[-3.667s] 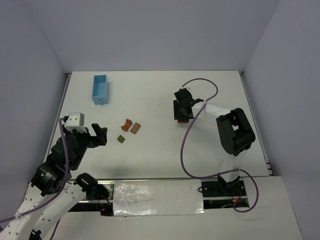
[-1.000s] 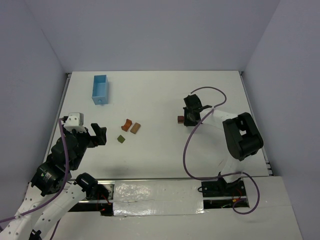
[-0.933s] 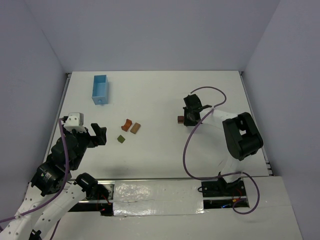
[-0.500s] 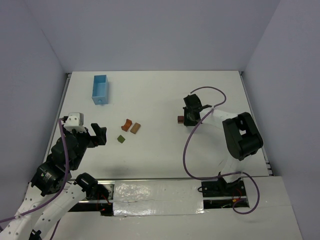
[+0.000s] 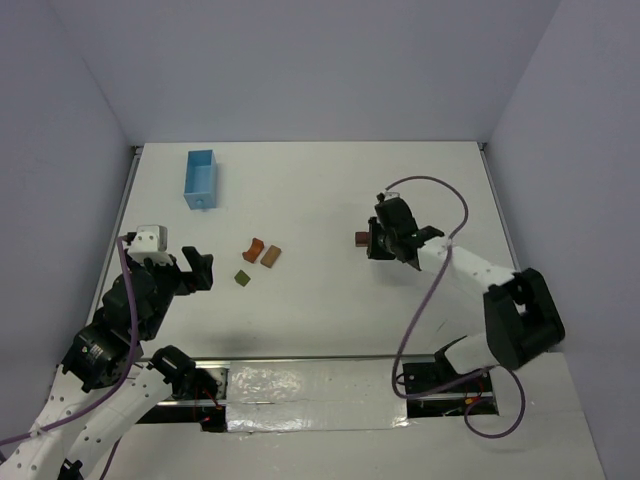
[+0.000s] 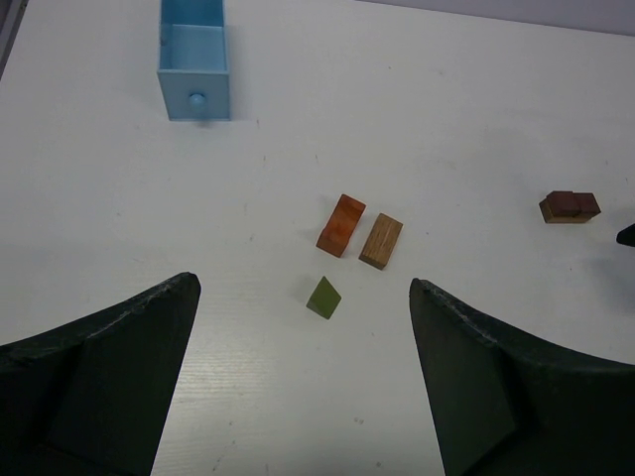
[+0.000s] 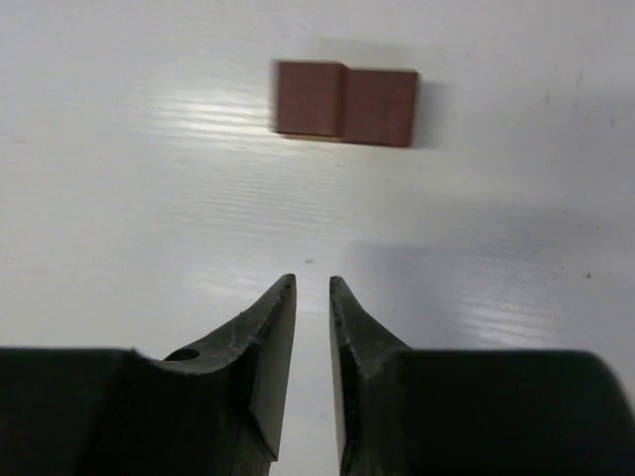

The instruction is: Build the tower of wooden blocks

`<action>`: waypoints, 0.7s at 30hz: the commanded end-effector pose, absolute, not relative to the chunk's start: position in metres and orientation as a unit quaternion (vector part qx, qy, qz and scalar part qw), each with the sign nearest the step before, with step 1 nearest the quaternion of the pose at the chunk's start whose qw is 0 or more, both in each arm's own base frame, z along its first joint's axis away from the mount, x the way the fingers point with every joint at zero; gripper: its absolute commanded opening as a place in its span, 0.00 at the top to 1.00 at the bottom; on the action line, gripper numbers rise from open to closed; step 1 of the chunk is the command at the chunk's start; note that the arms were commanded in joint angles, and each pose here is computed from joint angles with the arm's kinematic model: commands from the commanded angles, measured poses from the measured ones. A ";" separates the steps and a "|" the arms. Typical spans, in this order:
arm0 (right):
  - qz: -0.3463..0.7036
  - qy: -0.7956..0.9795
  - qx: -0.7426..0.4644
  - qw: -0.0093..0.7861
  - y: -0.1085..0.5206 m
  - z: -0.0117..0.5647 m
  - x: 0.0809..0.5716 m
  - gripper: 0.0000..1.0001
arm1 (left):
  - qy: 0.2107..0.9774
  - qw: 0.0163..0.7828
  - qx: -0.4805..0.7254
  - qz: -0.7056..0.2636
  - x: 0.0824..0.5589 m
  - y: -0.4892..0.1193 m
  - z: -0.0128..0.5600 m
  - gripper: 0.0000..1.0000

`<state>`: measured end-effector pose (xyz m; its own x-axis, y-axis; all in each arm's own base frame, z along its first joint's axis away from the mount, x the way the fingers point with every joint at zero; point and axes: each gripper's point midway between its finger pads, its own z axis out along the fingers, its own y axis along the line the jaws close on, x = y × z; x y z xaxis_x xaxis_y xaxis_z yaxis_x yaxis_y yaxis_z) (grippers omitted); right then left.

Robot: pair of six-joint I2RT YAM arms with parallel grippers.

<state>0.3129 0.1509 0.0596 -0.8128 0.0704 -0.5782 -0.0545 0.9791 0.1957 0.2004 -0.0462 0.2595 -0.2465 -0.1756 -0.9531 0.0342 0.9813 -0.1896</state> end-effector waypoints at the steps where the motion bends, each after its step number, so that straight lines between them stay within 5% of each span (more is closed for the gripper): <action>1: 0.169 0.908 -0.027 0.383 0.192 0.120 0.306 0.71 | 0.778 0.621 -0.043 -0.084 0.206 -0.048 0.266 0.00; 3: 0.216 0.882 -0.068 0.413 0.225 0.140 0.300 0.56 | 0.779 0.620 -0.047 -0.080 0.206 -0.046 0.265 0.01; 5: 0.248 0.863 -0.142 0.418 0.267 0.145 0.291 0.25 | 0.780 0.619 -0.048 -0.078 0.207 -0.046 0.264 0.01; 6: 0.247 0.858 -0.165 0.419 0.278 0.144 0.291 0.00 | 0.779 0.620 -0.050 -0.078 0.206 -0.045 0.266 0.00; 21: 0.188 0.835 -0.389 0.341 0.409 0.090 0.336 0.00 | 0.782 0.617 -0.051 -0.074 0.207 -0.044 0.263 0.01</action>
<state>0.3360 0.4020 0.0856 -0.5251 -0.4459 -0.7249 -0.7304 0.6733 0.1149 0.2030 -0.0455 0.2562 -0.2589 -0.1671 -0.9514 0.0192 0.9838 -0.1780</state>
